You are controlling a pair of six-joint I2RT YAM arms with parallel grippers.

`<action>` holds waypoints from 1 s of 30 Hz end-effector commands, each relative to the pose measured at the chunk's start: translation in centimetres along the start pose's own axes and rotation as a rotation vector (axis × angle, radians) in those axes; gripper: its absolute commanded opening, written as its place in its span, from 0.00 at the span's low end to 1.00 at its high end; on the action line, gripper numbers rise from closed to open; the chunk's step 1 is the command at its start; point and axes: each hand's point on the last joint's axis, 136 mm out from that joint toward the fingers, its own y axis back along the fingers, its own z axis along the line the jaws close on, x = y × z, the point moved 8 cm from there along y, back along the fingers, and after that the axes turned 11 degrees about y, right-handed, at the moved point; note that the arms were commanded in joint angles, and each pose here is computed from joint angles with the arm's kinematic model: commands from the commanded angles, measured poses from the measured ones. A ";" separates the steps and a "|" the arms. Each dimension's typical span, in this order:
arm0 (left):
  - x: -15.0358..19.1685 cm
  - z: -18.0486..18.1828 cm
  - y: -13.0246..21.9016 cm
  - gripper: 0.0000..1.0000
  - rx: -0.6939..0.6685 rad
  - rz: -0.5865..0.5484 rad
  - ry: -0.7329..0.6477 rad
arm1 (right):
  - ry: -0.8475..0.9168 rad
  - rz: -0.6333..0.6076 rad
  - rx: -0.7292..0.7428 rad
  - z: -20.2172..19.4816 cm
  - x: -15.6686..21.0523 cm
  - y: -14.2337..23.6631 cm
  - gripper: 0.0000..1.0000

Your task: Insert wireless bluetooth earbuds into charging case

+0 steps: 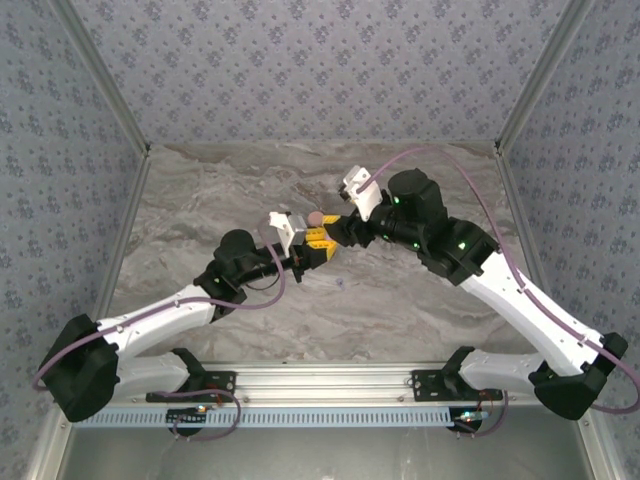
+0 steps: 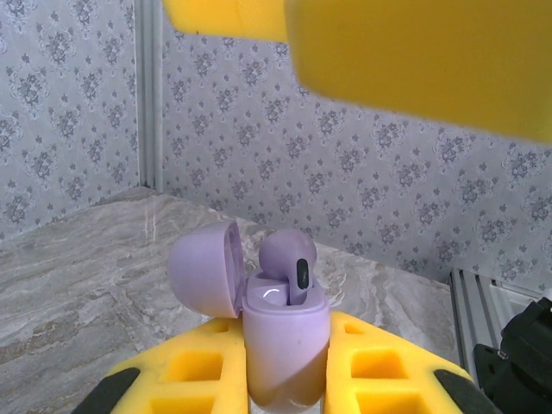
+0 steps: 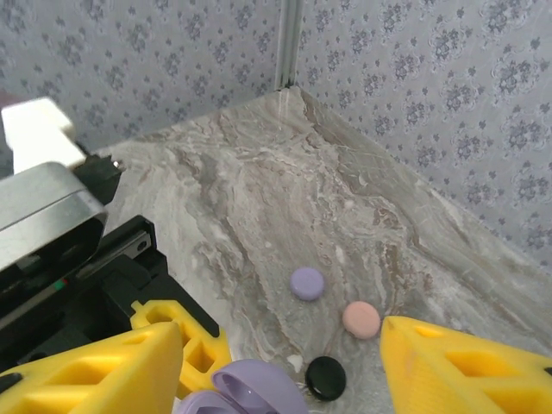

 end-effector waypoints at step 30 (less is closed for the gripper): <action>-1.4 -0.7 0.6 0.00 0.012 -0.120 -0.010 | -0.516 0.100 -0.241 1.6 2.7 0.8 0.64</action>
